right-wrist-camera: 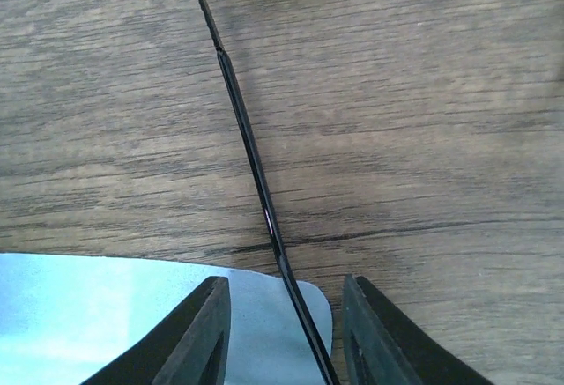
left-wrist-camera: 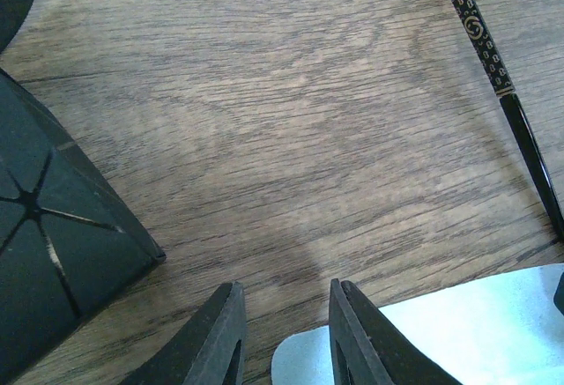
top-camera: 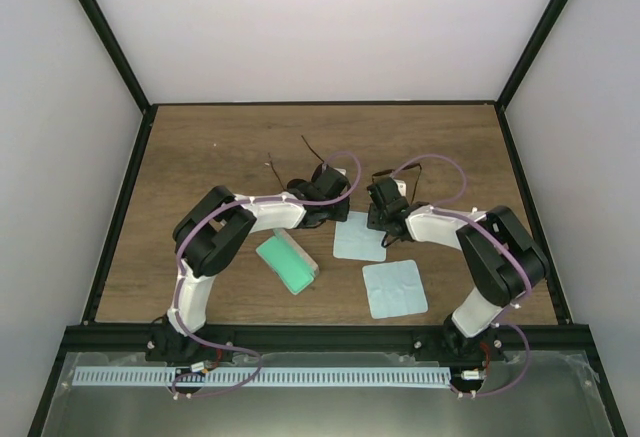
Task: Organize the sunglasses
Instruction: Adjust the glasses cleaning cloth at the center of the board.
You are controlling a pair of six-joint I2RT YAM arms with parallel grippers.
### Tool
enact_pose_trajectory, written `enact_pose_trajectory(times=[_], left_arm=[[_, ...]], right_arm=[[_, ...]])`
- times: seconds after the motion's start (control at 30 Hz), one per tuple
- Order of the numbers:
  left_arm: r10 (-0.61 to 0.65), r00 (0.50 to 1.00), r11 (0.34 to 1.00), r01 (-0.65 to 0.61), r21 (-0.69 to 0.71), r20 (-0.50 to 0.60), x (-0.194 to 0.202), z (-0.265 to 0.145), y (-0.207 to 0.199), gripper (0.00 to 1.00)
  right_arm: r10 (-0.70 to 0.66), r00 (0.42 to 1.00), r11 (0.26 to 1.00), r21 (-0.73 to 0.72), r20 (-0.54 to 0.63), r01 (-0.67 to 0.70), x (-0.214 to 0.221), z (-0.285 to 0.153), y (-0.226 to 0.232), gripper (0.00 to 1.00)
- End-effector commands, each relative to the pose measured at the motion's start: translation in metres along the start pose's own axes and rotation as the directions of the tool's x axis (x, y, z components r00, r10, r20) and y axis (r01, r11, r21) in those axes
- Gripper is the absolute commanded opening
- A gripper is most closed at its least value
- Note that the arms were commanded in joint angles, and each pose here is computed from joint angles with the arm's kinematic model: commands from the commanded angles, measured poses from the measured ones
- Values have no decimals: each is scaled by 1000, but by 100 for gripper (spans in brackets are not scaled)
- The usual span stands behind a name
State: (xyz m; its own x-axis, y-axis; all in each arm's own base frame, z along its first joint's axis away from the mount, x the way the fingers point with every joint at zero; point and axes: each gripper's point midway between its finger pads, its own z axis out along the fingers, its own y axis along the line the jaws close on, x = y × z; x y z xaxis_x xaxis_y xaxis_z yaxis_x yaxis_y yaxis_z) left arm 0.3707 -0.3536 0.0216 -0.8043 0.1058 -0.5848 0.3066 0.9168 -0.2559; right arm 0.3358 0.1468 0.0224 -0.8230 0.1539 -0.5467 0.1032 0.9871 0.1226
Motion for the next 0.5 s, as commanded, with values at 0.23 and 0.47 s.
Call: enact_pose_trajectory(times=[0.23, 0.47], left_arm=[[11, 996, 997, -17, -71, -90, 26, 7, 17, 28], [14, 992, 999, -20, -41, -127, 35, 15, 12, 24]], right_arm=[[8, 1000, 1000, 28, 15, -9, -1, -12, -9, 36], [-9, 1000, 1000, 15, -16, 10, 6, -3, -5, 35]])
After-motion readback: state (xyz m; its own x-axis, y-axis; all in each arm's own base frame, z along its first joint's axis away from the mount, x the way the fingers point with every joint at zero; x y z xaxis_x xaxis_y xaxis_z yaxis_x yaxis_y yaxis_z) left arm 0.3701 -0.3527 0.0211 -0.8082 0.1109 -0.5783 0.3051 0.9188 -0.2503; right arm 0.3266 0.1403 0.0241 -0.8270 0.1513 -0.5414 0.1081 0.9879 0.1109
